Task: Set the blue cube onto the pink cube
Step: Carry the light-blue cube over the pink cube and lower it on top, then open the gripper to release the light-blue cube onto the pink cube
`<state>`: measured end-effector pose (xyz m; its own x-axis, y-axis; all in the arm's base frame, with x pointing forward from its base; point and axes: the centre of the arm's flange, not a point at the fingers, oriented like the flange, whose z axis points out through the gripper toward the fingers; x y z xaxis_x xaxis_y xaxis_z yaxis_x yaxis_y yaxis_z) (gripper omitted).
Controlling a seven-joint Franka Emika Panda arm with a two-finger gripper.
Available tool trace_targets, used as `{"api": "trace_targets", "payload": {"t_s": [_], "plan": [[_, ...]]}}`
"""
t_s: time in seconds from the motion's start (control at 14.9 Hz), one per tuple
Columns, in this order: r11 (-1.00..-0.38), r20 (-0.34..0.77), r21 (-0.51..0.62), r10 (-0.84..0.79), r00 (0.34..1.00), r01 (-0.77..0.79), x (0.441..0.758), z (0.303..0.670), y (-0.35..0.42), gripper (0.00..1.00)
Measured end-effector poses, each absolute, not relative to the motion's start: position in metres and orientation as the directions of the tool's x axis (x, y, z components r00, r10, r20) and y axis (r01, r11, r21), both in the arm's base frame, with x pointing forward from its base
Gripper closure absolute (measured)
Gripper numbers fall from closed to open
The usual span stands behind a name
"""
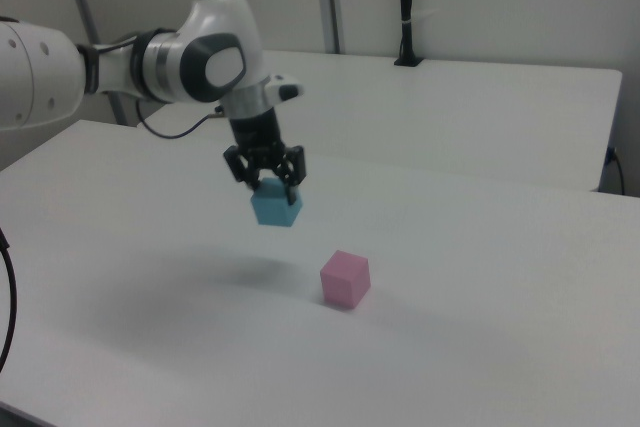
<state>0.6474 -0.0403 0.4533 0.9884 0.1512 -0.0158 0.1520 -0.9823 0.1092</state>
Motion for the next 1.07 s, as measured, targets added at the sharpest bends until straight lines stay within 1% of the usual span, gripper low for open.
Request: {"api": "trace_targets", "payload": {"t_s": [0.13,0.47,0.81,1.07], "plan": [[-0.986,0.004,0.117,0.121,0.993,0.120,0.645,0.470,-0.091,0.37],[-0.985,-0.047,0.137,0.103,0.994,0.109,0.632,0.453,-0.168,0.37],[-0.985,-0.100,0.127,0.104,0.990,0.116,0.632,0.420,-0.171,0.37],[-0.994,-0.091,0.068,0.083,0.992,0.089,0.635,0.408,-0.166,0.37]]}}
